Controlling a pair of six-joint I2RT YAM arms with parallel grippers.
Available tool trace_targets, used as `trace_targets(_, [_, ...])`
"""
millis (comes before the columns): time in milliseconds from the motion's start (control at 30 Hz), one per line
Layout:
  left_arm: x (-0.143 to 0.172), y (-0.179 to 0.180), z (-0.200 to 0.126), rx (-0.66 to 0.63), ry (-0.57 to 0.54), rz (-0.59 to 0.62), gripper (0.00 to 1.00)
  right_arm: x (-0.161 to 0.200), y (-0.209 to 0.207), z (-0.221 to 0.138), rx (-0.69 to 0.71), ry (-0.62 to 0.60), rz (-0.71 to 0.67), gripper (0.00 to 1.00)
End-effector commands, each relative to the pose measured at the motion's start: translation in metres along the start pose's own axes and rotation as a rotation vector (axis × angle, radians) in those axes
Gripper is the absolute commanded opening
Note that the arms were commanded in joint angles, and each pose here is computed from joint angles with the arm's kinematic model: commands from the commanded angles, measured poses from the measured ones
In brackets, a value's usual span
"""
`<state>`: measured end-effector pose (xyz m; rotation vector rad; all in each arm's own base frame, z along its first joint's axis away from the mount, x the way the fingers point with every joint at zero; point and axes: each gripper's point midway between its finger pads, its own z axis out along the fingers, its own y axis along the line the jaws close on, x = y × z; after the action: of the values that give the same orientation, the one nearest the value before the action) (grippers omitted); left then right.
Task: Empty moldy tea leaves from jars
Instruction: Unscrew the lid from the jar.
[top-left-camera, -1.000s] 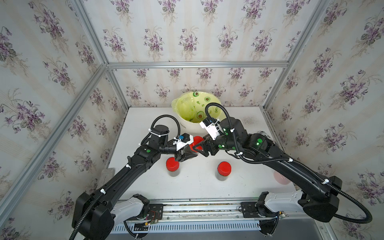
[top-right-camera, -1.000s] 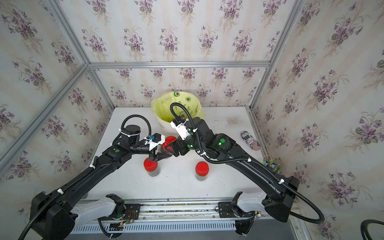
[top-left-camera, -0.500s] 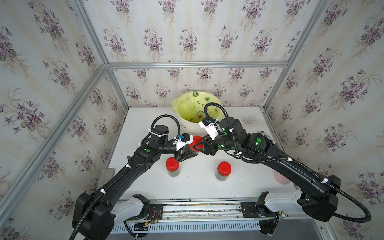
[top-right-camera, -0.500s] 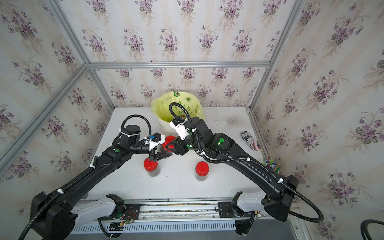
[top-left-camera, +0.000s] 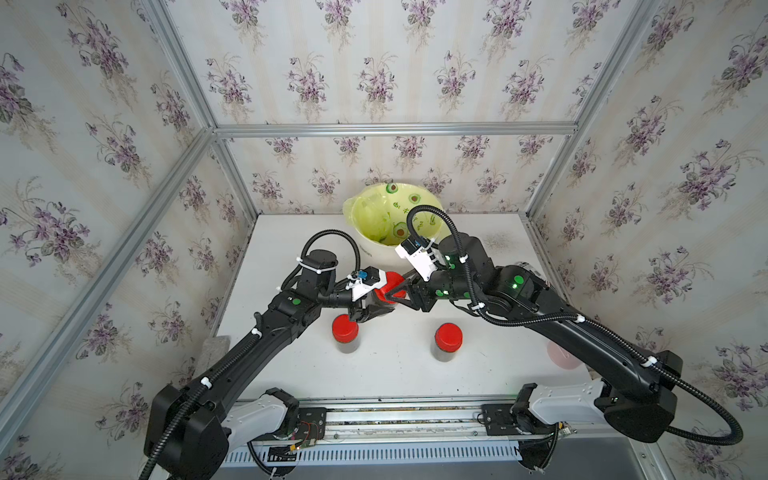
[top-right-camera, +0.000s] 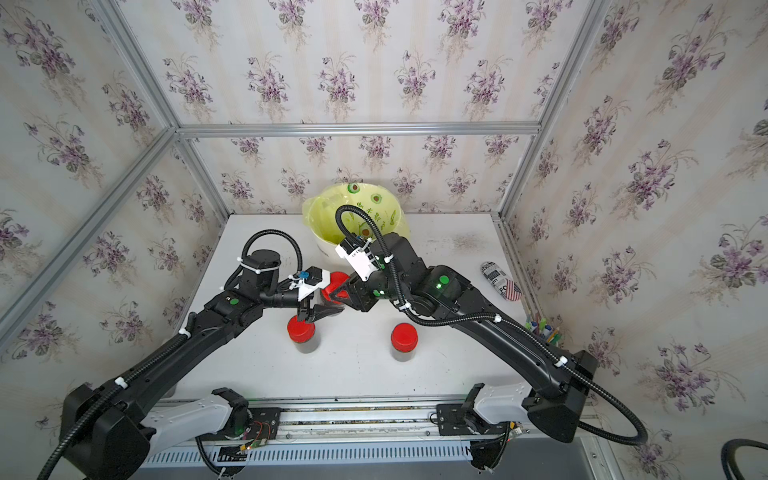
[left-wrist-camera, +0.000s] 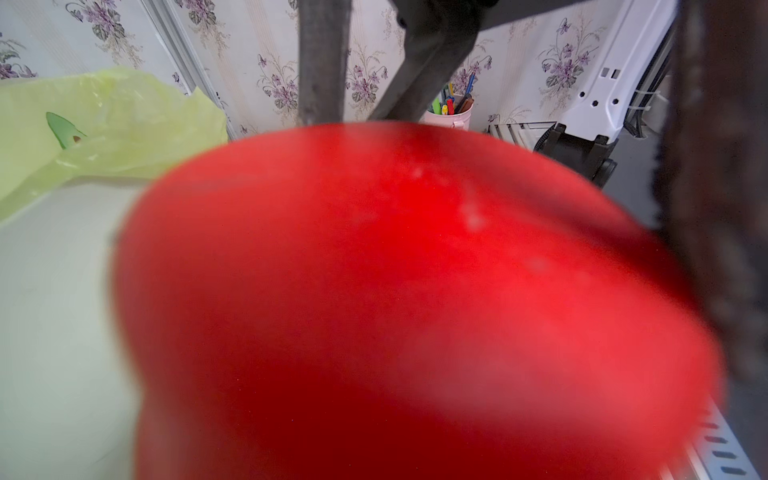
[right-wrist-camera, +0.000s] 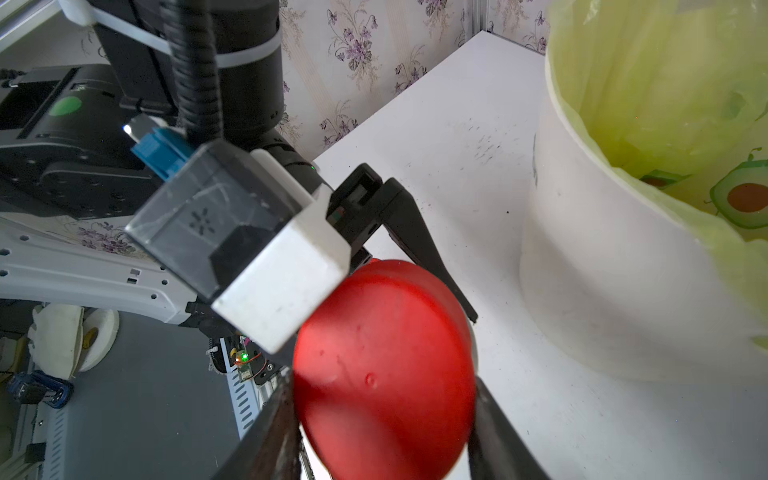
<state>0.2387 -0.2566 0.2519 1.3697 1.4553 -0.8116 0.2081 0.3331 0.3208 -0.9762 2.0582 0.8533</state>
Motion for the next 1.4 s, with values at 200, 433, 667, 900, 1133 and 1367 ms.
trace_targets(200, [-0.007, -0.006, -0.001, 0.026, -0.030, 0.007, 0.52, -0.007, -0.009, 0.002, 0.054, -0.028, -0.041, 0.66])
trace_targets(433, [-0.008, -0.006, -0.001, 0.029, -0.031, 0.007, 0.51, -0.012, -0.006, -0.001, 0.045, -0.048, -0.037, 0.77])
trace_targets(667, [-0.008, -0.006, -0.001, 0.029, -0.032, 0.006, 0.51, -0.014, -0.009, 0.001, 0.086, -0.045, -0.025, 0.76])
trace_targets(900, [-0.010, -0.005, -0.001, 0.030, -0.031, 0.005, 0.51, -0.008, -0.013, 0.005, 0.133, -0.023, -0.023, 0.74])
trace_targets(1133, [-0.010, -0.005, -0.001, 0.029, -0.030, 0.006, 0.51, -0.004, -0.018, 0.007, 0.167, -0.005, -0.013, 0.67])
trace_targets(1367, [-0.010, -0.005, -0.001, 0.028, -0.030, 0.007, 0.51, -0.003, -0.019, 0.007, 0.179, 0.000, -0.017, 0.52])
